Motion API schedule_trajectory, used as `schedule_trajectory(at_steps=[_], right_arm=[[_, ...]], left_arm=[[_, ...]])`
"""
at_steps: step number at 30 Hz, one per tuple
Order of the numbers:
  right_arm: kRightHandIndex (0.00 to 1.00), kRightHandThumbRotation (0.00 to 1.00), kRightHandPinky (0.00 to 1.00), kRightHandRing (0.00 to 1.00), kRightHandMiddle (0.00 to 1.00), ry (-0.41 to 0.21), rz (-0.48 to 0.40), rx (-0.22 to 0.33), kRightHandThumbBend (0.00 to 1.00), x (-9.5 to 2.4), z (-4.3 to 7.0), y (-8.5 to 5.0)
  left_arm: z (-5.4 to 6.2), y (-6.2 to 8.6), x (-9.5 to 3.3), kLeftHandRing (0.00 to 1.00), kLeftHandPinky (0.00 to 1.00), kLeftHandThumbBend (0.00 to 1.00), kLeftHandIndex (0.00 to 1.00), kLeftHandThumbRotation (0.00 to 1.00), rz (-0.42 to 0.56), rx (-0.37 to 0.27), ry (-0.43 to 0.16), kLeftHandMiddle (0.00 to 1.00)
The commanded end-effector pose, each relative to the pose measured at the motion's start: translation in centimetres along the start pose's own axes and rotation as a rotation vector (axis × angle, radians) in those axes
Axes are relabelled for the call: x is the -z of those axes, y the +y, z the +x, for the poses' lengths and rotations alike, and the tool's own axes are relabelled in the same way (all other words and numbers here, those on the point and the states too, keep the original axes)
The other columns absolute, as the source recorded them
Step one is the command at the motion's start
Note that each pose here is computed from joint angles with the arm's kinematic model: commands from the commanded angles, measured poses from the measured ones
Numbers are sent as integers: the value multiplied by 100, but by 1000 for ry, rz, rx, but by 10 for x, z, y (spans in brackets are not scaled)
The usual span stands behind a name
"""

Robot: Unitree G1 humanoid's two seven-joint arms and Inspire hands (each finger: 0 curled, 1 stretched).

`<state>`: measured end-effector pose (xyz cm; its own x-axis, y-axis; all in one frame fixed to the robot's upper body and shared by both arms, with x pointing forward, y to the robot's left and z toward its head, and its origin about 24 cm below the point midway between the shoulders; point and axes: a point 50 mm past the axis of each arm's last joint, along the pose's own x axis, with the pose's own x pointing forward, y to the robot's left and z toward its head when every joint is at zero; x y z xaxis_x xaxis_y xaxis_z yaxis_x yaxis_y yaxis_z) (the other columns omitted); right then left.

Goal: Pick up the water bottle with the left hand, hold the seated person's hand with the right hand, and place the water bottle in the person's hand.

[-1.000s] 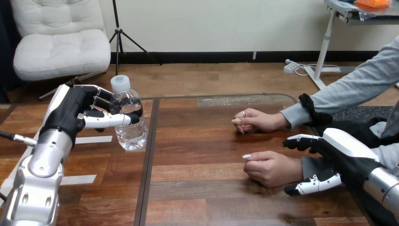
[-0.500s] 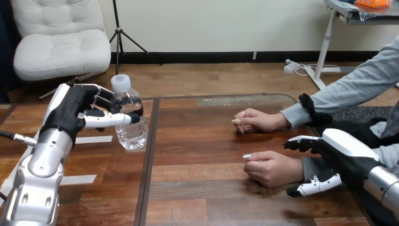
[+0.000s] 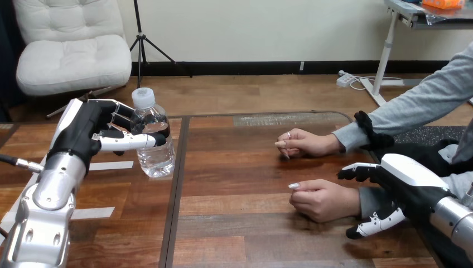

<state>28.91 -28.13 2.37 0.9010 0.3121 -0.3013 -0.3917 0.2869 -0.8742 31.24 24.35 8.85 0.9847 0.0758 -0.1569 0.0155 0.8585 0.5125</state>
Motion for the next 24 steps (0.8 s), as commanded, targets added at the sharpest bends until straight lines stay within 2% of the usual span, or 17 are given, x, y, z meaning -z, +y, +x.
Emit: schedule_trajectory(at_steps=[1, 9, 14, 24], right_arm=[[80, 23, 80, 82, 83, -14, -62, 86, 100, -5, 9, -35], [80, 23, 81, 82, 83, 2, -81, 70, 100, -5, 12, -35], [80, 26, 81, 82, 83, 16, -106, 49, 100, -5, 14, -34], [80, 28, 81, 82, 83, 28, -145, 40, 100, -6, 19, -36]], left_arm=[[-1, 19, -31, 39, 33, 64, 44, 0, 18, -59, -126, 44], [-1, 19, -31, 40, 34, 64, 44, 0, 20, -56, -126, 44], [-1, 19, -31, 39, 33, 64, 44, 0, 30, -53, -133, 44], [-2, 20, -31, 38, 32, 64, 43, 0, 22, -53, -130, 43]])
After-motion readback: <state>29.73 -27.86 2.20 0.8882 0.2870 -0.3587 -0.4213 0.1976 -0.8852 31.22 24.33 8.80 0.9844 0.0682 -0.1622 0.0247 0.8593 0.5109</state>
